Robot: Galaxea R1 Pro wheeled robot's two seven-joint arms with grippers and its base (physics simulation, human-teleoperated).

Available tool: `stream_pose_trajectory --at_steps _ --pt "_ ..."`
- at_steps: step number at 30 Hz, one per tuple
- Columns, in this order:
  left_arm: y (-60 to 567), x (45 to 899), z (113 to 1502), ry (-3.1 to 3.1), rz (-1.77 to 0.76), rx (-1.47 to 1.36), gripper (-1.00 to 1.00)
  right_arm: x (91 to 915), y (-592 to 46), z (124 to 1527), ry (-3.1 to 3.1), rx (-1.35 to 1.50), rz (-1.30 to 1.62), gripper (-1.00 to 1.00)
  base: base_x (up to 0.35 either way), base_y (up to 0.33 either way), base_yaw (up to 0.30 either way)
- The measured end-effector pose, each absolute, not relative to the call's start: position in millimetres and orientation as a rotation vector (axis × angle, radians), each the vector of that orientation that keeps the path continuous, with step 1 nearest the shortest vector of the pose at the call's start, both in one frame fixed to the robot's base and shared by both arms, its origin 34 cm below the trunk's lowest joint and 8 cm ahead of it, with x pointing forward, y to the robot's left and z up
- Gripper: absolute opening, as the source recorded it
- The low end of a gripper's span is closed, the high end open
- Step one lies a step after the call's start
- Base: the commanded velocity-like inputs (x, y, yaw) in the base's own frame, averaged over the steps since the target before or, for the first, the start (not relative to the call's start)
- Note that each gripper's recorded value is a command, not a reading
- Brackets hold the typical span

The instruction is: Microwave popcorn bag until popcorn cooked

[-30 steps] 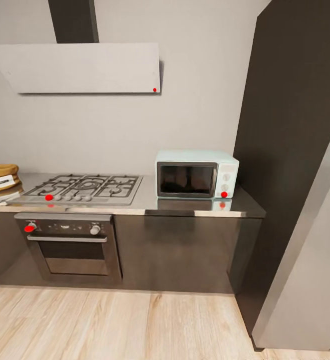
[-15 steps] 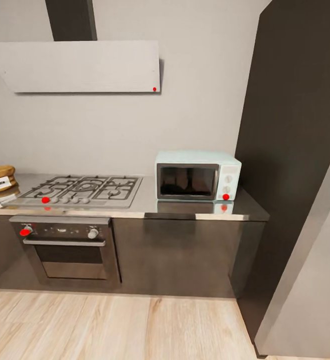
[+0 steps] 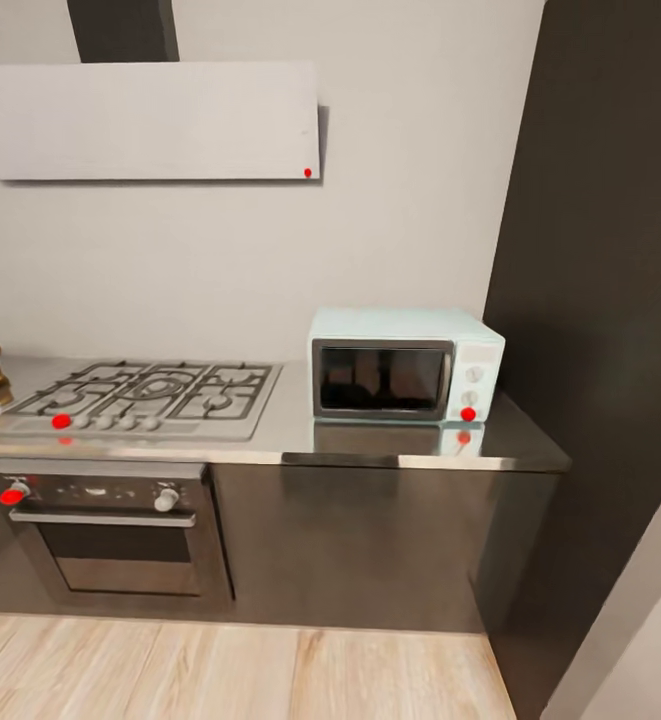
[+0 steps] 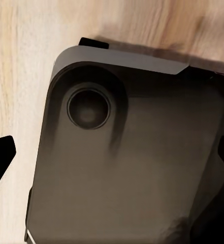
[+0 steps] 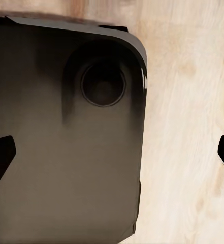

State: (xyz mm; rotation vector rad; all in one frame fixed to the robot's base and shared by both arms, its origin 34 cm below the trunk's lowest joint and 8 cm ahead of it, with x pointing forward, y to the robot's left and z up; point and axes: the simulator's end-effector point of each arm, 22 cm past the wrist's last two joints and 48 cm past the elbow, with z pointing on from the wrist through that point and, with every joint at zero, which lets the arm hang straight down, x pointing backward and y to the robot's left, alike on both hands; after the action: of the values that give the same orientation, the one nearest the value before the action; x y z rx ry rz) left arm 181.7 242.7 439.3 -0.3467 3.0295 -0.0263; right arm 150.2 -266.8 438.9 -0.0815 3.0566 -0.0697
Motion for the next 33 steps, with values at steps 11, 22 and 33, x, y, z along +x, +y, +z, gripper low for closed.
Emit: stream_pose_trajectory --at_steps 11,22,33 --pt "243.1 182.6 439.2 3.026 -0.026 -0.363 1.0 150.2 -264.3 438.7 3.058 -0.074 -0.065 1.0 0.113 0.0 -0.092" --pt "243.4 182.8 439.2 3.025 -0.024 -0.368 1.0 149.7 -265.5 438.7 3.06 -0.077 -0.068 1.0 0.0 0.0 -0.005" --pt "243.1 182.4 439.3 3.025 -0.026 -0.364 1.0 149.9 -266.8 438.8 3.058 -0.077 -0.07 1.0 0.17 0.0 0.0"
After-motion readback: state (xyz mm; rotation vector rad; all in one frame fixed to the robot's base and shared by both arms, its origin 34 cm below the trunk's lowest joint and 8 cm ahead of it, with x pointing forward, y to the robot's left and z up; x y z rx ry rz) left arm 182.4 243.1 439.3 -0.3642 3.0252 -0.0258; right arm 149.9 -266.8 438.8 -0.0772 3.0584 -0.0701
